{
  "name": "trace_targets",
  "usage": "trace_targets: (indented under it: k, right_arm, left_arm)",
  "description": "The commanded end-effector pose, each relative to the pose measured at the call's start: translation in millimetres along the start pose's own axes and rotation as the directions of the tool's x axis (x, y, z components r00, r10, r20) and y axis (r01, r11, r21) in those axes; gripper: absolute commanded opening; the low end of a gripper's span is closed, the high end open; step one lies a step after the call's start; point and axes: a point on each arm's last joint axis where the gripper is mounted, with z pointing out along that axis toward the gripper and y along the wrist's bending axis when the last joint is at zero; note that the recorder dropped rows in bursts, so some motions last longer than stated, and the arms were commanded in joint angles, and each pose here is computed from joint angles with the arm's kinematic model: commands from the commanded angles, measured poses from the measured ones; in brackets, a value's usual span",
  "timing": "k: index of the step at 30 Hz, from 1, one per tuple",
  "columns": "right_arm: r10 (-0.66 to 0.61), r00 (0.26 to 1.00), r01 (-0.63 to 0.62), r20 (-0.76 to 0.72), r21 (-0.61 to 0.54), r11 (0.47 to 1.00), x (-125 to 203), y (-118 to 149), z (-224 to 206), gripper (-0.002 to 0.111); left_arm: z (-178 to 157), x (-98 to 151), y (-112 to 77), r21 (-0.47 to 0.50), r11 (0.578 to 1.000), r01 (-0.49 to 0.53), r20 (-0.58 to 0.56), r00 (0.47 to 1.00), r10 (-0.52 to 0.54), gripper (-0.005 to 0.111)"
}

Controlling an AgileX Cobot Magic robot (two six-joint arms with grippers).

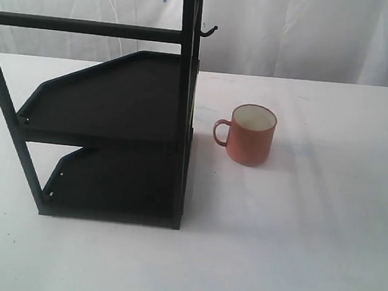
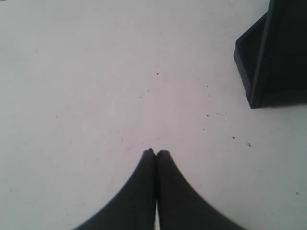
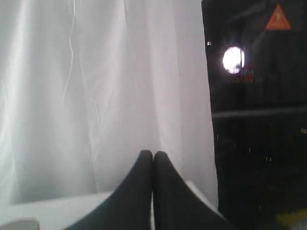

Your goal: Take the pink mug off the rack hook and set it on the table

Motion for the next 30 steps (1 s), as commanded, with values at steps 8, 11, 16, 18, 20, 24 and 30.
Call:
trace_targets:
  k: [8, 11, 16, 18, 20, 24, 30]
  right_arm:
    - [-0.167, 0.865, 0.168, -0.473, -0.041, 0.985, 63.4, -10.9, -12.4, 0.000]
    - [-0.209, 0.857, 0.198, -0.471, -0.073, 0.977, 63.6, -10.7, -12.3, 0.000]
    - [-0.151, 0.868, 0.143, -0.474, -0.053, 0.988, 63.6, -10.0, -12.3, 0.000]
    - [-0.137, 0.869, 0.128, -0.476, -0.051, 0.990, 63.8, -9.6, -12.4, 0.000]
    - [-0.137, 0.869, 0.128, -0.476, -0.051, 0.990, 63.8, -9.6, -12.4, 0.000]
    - [-0.137, 0.869, 0.128, -0.476, -0.051, 0.990, 63.8, -9.6, -12.4, 0.000]
    - [-0.137, 0.869, 0.128, -0.476, -0.051, 0.990, 63.8, -9.6, -12.4, 0.000]
  left_arm:
    - [0.1, 0.5, -0.2, 0.001, 1.000, 0.003, 0.003, 1.000, -0.003, 0.000]
    - [0.1, 0.5, -0.2, 0.001, 1.000, 0.003, 0.003, 1.000, -0.003, 0.000]
    - [0.1, 0.5, -0.2, 0.001, 1.000, 0.003, 0.003, 1.000, -0.003, 0.000]
    - [0.1, 0.5, -0.2, 0.001, 1.000, 0.003, 0.003, 1.000, -0.003, 0.000]
    - [0.1, 0.5, -0.2, 0.001, 1.000, 0.003, 0.003, 1.000, -0.003, 0.000]
    - [0.1, 0.5, -0.2, 0.001, 1.000, 0.003, 0.003, 1.000, -0.003, 0.000]
    - [0.1, 0.5, -0.2, 0.001, 1.000, 0.003, 0.003, 1.000, -0.003, 0.000]
